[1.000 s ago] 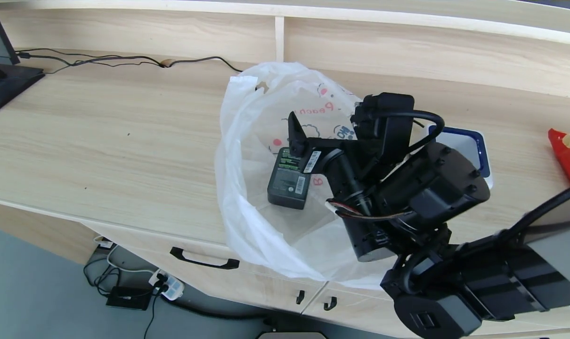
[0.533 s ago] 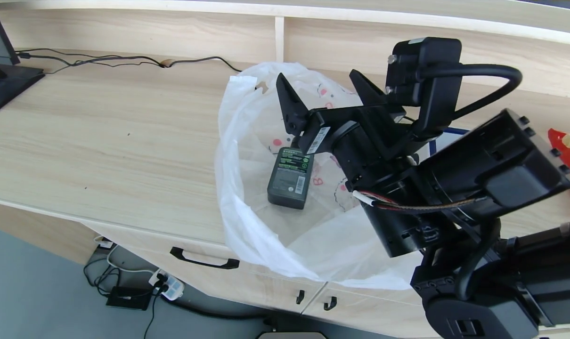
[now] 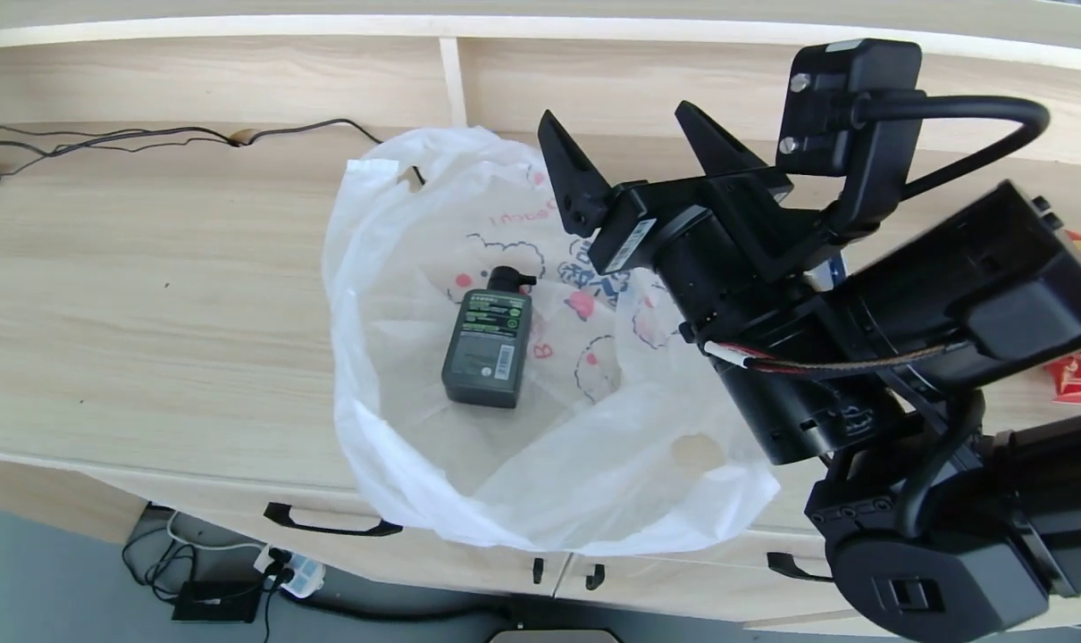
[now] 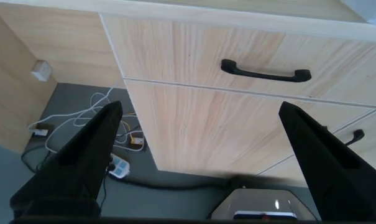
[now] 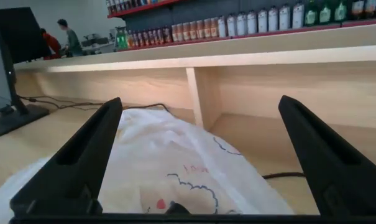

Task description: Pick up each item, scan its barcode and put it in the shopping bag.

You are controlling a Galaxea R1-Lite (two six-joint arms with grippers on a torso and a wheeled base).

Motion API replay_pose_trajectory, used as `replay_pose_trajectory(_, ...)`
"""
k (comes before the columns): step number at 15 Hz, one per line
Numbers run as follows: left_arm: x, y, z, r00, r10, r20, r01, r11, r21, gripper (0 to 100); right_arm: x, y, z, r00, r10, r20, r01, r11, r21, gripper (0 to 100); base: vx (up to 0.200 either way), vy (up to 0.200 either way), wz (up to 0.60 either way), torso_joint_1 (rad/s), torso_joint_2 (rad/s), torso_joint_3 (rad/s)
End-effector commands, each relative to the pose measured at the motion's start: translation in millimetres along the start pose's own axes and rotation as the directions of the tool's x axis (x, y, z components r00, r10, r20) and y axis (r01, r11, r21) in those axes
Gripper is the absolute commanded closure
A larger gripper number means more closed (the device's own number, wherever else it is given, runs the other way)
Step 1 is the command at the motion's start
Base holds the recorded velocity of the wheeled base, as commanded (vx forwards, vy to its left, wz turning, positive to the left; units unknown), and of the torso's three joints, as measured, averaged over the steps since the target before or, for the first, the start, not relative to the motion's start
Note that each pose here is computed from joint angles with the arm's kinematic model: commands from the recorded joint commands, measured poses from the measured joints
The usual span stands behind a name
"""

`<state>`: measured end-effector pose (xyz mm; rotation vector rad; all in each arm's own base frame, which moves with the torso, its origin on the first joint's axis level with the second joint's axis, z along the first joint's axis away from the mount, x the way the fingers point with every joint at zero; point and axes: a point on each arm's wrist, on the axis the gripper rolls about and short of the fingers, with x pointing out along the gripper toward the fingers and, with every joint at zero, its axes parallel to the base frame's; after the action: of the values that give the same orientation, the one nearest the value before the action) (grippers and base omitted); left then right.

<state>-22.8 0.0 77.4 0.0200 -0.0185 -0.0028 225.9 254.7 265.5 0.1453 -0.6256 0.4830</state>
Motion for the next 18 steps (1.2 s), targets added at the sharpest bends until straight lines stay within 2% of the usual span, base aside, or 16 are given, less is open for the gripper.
replay_pose_trajectory(1, 0, 0.0, 0.0, 1.000, 0.000, 0.000, 0.000, 1.000, 0.000, 0, 0, 0, 1, 1.000, 0.002, 0.001, -0.002, 1.000, -0.001, 0, 0.000, 0.000, -0.60, 0.012, 0.00, 0.002)
replay_pose_trajectory(3, 0, 0.0, 0.0, 1.000, 0.000, -0.002, 0.000, 1.000, 0.000, 0, -1, 2, 0, 1.000, 0.011, -0.002, -0.010, 1.000, 0.002, 0, 0.000, 0.000, -0.60, 0.002, 0.00, 0.000)
replay_pose_trajectory(6, 0, 0.0, 0.0, 1.000, 0.000, -0.002, 0.000, 1.000, 0.000, 0, -8, 15, 4, 0.998, 0.062, 0.000, -0.062, 0.998, -0.021, 0, 0.000, 0.000, 0.00, 0.000, 0.00, 0.000)
replay_pose_trajectory(9, 0, 0.0, 0.0, 1.000, 0.000, 0.000, 0.000, 1.000, 0.000, 0, -10, 19, 4, 0.997, 0.076, -0.002, -0.076, 0.997, -0.021, 0, 0.000, 0.000, 0.00, 0.000, 0.00, 0.000)
replay_pose_trajectory(10, 0, 0.0, 0.0, 1.000, -0.002, -0.002, 0.002, 1.000, 0.001, 0, -16, 18, 2, 0.997, 0.082, -0.014, -0.082, 0.996, 0.027, 0, 0.000, 0.000, 0.00, 0.000, 0.00, 0.000)
replay_pose_trajectory(13, 0, 0.0, 0.0, 1.000, -0.002, 0.000, 0.002, 1.000, 0.001, 0, -23, 10, 0, 0.997, 0.070, -0.042, -0.067, 0.996, 0.055, 0, 0.000, 0.000, 0.00, 0.000, 0.00, 0.000)
replay_pose_trajectory(16, 0, 0.0, -0.2, 1.000, -0.002, -0.002, 0.002, 1.000, 0.001, 0, -3, -17, 5, 0.999, -0.045, 0.021, 0.041, 0.984, 0.173, 0, -0.200, 0.000, 0.00, 0.009, 0.01, 0.001)
replay_pose_trajectory(18, 0, 0.0, -0.1, 1.000, 0.000, -0.003, 0.000, 1.000, 0.000, 0, 6, -22, 6, 0.996, -0.068, 0.051, 0.055, 0.971, 0.233, 0, 0.000, 0.000, 0.00, 0.000, 0.00, 0.000)
